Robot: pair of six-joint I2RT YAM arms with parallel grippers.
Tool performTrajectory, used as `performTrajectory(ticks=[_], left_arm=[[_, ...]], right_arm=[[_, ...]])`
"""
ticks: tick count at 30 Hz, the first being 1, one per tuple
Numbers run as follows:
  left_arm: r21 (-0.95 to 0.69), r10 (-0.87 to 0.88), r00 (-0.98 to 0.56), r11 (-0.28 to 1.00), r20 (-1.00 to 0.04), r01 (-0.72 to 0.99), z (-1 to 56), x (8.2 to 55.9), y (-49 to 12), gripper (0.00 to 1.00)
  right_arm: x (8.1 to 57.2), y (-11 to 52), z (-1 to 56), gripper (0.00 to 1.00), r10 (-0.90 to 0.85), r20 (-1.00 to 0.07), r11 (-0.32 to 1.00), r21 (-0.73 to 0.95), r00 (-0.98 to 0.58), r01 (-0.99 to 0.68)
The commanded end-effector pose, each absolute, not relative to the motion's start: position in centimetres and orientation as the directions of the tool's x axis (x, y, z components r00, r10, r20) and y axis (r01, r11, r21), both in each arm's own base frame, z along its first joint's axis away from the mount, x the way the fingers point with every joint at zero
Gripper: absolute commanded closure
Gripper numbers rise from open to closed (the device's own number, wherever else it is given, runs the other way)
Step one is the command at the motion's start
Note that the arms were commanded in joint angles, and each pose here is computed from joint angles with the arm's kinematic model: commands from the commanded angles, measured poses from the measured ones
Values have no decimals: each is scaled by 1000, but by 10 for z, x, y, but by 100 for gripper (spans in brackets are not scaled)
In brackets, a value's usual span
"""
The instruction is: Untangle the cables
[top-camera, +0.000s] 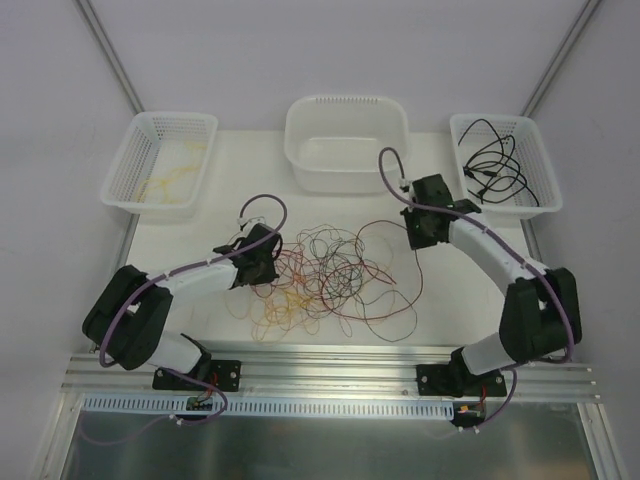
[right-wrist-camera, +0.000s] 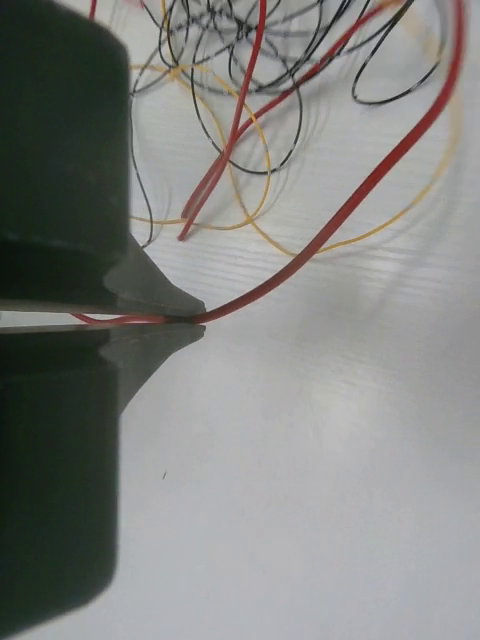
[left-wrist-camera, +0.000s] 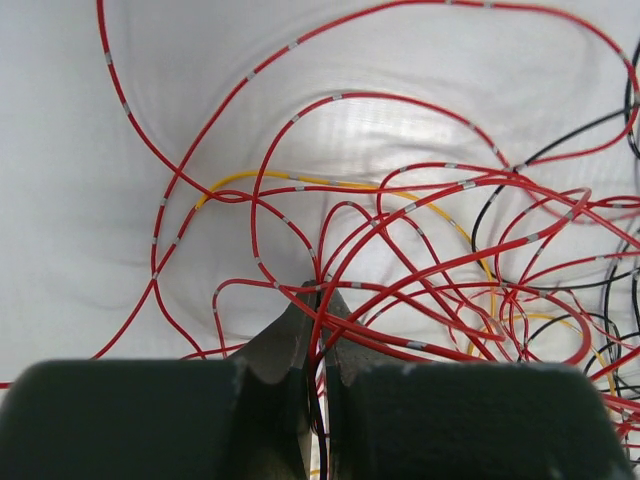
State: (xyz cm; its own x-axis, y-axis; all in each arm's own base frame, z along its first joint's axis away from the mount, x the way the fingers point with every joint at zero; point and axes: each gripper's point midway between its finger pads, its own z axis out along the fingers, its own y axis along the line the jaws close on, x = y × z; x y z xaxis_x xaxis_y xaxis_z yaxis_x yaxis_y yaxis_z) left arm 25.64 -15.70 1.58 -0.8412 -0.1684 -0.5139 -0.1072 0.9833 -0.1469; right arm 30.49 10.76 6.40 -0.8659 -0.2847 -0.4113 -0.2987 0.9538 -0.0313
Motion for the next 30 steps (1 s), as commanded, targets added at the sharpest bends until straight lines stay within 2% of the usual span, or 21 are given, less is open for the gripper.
performTrajectory(ticks=[1, 3, 8, 13, 16, 19, 22, 25, 30], left_arm=[[-137, -245, -849, 969, -468, -204, 4, 240, -130, 100], [-155, -274, -837, 961, -474, -227, 8, 239, -123, 100], [-185, -347, -796, 938, -496, -293, 15, 239, -100, 100], [-226, -412, -749, 911, -519, -344, 26, 243, -82, 100], [-235, -441, -722, 897, -533, -375, 34, 249, -69, 100], [-233, -457, -700, 888, -549, -397, 44, 253, -56, 100], [-253, -462, -678, 886, -572, -389, 60, 259, -53, 100], [-297, -438, -673, 899, -595, -323, 84, 268, -63, 100], [-317, -368, -694, 925, -618, -208, 121, 278, -76, 100]], right_arm=[[317, 88, 178, 99, -162, -634, 982, -25, -756, -190], [319, 78, 224, 99, -104, -711, 989, 1, -695, -149], [288, 43, 331, 99, 42, -867, 995, 80, -497, -56], [261, 25, 407, 99, 130, -945, 989, 143, -302, -22], [253, 28, 421, 99, 148, -952, 985, 166, -267, -46], [251, 33, 422, 99, 163, -948, 980, 188, -273, -68], [254, 44, 399, 99, 165, -925, 971, 214, -343, -110], [255, 71, 348, 99, 158, -851, 935, 292, -501, -202], [258, 75, 239, 100, 156, -700, 934, 334, -697, -125]])
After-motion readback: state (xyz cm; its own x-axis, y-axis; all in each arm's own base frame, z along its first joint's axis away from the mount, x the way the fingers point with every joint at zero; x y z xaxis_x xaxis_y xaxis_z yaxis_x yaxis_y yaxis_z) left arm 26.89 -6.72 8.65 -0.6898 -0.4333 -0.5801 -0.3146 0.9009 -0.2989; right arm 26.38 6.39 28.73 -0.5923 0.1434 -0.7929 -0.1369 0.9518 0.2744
